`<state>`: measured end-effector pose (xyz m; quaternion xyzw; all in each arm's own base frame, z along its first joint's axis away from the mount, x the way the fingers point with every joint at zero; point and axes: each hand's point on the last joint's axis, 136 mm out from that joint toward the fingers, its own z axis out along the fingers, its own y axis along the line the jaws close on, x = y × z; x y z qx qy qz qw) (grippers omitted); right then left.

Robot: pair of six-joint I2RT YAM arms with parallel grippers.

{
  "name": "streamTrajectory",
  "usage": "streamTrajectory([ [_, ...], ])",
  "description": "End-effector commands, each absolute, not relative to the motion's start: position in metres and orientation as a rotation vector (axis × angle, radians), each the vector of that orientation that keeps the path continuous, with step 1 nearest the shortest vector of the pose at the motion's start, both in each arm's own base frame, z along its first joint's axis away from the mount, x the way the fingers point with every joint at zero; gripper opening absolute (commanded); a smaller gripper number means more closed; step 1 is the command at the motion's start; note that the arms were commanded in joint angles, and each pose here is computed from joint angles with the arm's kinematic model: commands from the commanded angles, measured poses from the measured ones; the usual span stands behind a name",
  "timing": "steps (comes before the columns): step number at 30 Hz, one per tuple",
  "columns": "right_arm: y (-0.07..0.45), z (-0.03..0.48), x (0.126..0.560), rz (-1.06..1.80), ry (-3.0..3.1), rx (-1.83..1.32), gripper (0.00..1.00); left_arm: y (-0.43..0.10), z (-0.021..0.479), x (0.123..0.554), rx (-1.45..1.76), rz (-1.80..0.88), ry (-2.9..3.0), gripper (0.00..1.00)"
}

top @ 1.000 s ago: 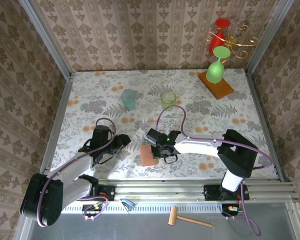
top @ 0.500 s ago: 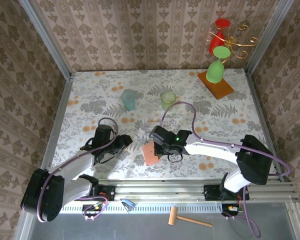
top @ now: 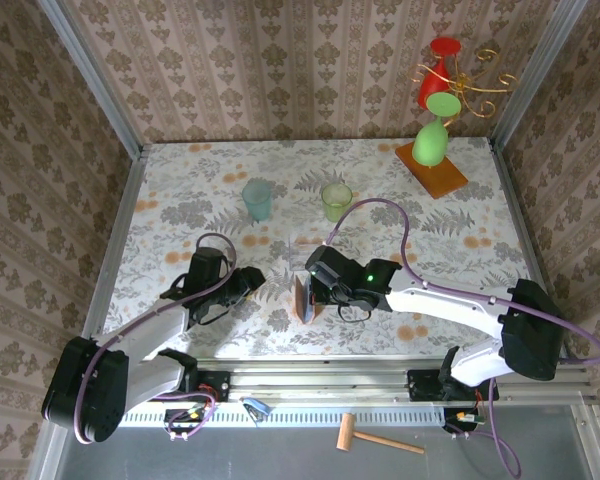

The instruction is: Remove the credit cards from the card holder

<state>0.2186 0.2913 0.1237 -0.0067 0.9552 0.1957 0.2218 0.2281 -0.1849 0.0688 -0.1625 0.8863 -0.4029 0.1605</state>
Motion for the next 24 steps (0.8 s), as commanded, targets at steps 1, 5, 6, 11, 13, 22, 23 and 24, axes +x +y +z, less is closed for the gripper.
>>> streamTrajectory([
  [1,0.298,0.146,0.226,0.611,2.584,0.019,0.0,-0.192,0.082,0.233,-0.406,-1.176,2.508,0.39],
  [5,0.312,0.147,0.228,0.638,2.596,-0.03,0.0,-0.193,0.087,0.234,-0.389,-1.182,2.505,0.39],
  [6,0.316,0.147,0.228,0.653,2.598,-0.044,0.0,-0.193,0.087,0.234,-0.384,-1.179,2.505,0.39],
  [11,0.331,0.148,0.228,0.694,2.612,-0.074,0.0,-0.191,0.086,0.232,-0.375,-1.161,2.514,0.39],
  [13,0.331,0.147,0.228,0.688,2.614,-0.069,0.0,-0.191,0.085,0.231,-0.377,-1.158,2.518,0.39],
  [22,0.328,0.151,0.227,0.706,2.6,-0.064,0.0,-0.21,0.091,0.227,-0.245,-1.149,2.56,0.38],
  [23,0.327,0.152,0.227,0.703,2.598,-0.06,0.0,-0.213,0.09,0.227,-0.231,-1.148,2.566,0.37],
  [24,0.325,0.151,0.227,0.695,2.597,-0.056,0.0,-0.218,0.092,0.226,-0.21,-1.155,2.571,0.35],
])
